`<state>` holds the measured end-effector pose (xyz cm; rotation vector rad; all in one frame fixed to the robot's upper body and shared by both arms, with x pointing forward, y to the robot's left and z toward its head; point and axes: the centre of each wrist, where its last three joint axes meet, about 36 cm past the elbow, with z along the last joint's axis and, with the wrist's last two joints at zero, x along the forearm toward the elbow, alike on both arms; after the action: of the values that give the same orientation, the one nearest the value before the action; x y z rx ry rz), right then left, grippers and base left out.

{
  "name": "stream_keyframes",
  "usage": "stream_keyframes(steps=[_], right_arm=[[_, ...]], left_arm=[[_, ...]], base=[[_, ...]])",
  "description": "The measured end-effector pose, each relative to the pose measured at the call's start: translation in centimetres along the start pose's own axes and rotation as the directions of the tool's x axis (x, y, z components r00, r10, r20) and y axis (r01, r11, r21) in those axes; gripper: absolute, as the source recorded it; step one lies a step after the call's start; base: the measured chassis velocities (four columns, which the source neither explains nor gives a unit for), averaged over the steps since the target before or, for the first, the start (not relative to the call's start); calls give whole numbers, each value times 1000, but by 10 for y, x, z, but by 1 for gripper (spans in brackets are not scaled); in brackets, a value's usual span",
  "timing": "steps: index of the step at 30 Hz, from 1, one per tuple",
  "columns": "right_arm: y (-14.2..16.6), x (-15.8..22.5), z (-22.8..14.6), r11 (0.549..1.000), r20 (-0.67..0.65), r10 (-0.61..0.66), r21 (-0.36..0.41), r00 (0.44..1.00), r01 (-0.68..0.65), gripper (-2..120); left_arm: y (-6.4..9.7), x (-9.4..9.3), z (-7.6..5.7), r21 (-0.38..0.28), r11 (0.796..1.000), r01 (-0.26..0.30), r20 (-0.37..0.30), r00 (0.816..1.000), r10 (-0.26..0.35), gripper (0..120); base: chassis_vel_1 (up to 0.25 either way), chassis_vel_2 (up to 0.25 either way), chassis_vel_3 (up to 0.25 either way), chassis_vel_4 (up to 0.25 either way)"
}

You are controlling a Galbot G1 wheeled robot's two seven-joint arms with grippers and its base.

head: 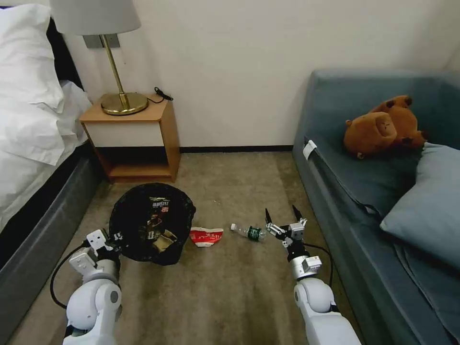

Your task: Pick up the trash bin, then pick up the garbage on the floor and place it into the trash bin.

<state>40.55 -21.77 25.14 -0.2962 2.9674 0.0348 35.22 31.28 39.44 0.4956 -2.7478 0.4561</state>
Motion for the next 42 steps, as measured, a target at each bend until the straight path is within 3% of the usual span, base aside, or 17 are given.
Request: stream_keyframes(steps=[35, 42], right_arm=[[-17, 5, 1, 1000, -3, 0, 12, 1000, 0, 99], [-33, 2, 0, 995, 60, -73, 75, 996, 69, 100]], left_arm=[[6, 4, 4, 8, 1000, 6, 2, 1000, -6, 1], [5, 5, 4, 7, 1000, 6, 2, 1000, -6, 1]], base=[[-105, 102, 100, -103], [-60, 55, 45, -59]])
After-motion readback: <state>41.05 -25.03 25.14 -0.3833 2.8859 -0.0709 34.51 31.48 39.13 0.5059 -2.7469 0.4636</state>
